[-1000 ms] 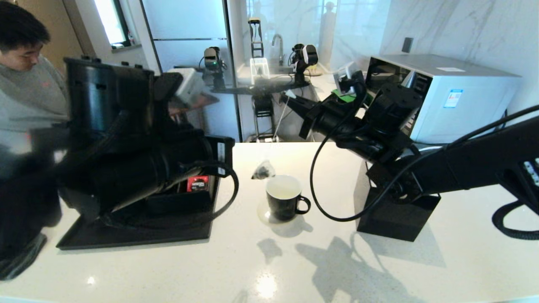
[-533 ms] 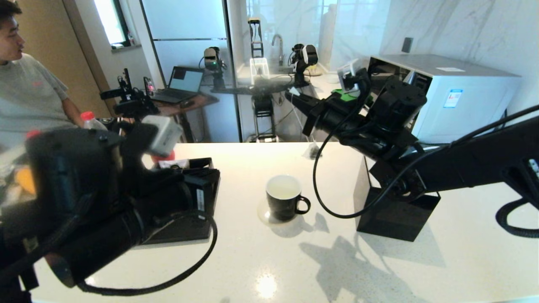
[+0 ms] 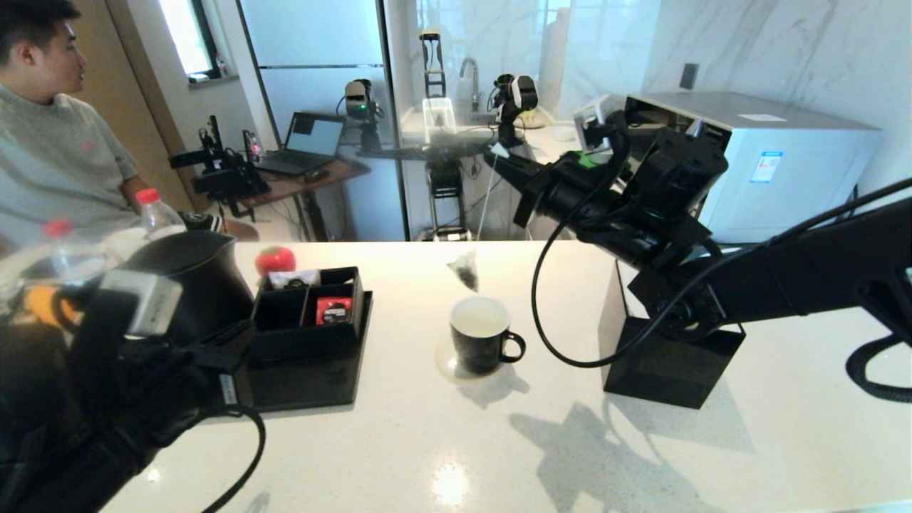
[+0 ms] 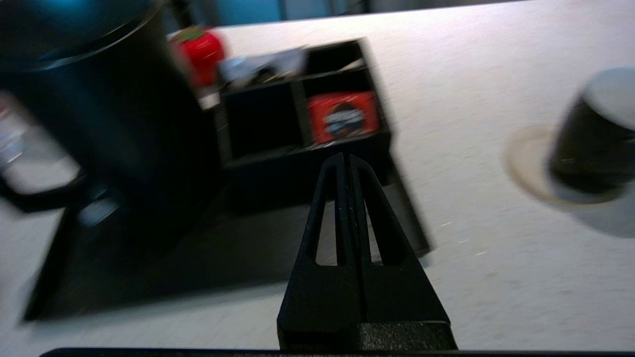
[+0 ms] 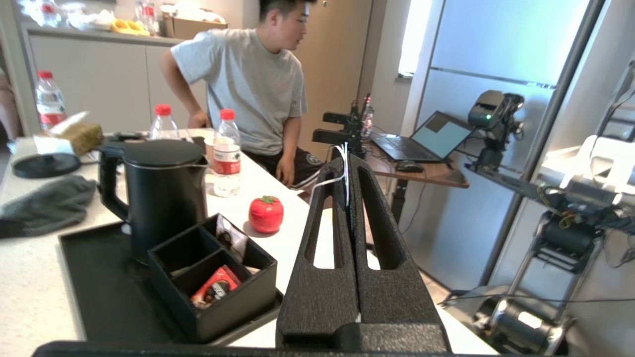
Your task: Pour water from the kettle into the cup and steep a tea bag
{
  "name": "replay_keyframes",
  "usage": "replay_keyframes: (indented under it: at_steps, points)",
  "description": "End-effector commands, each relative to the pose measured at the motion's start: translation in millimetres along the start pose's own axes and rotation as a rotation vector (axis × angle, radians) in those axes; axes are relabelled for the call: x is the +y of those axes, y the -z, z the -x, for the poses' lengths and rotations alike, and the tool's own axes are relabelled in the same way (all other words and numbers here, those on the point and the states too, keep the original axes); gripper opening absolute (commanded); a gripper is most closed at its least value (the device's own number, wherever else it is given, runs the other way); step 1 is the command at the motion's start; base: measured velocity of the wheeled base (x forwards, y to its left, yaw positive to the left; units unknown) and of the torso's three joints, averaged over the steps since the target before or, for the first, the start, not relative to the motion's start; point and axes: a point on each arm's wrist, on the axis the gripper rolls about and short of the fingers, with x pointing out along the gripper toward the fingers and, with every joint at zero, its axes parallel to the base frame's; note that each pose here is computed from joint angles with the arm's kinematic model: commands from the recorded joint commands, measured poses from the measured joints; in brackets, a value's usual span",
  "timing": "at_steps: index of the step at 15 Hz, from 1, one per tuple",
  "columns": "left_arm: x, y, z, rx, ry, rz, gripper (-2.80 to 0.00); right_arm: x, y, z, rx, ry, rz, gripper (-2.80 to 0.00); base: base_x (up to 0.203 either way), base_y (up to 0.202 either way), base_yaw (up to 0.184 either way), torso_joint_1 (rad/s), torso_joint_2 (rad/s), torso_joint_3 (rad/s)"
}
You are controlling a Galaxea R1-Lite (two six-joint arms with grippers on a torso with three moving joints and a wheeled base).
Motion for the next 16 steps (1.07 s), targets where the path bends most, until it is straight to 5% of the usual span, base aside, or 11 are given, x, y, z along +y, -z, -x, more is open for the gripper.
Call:
replay_keyframes:
  at_steps: [1, 5, 9, 13, 16]
  points:
    - [26.3, 15, 27, -0.004, -0.131, 0.022, -2.80, 1, -1, 0, -0.006, -0.004, 0.012, -2.80, 0.000, 0.000, 0.000, 0.000, 0.00, 0.000]
    - [41.8, 29, 68, -0.032, -0.240, 0.047, -2.80, 1, -1, 0, -0.006, -0.006, 0.013, -2.80, 0.000, 0.000, 0.000, 0.000, 0.00, 0.000]
    - [44.3, 47, 115, -0.056, -0.256, 0.054, -2.80, 0, -1, 0, -0.006, -0.003, 0.014, -2.80, 0.000, 0.000, 0.000, 0.000, 0.00, 0.000]
    - [42.3, 77, 150, -0.073, -0.160, 0.054, -2.80, 0, 1, 0, -0.002, -0.005, 0.012, -2.80, 0.000, 0.000, 0.000, 0.000, 0.00, 0.000]
    - [39.1, 88, 151, 0.007, -0.022, 0.050, -2.80, 0, 3, 0, 0.010, -0.004, 0.006, -2.80, 0.000, 0.000, 0.000, 0.000, 0.00, 0.000]
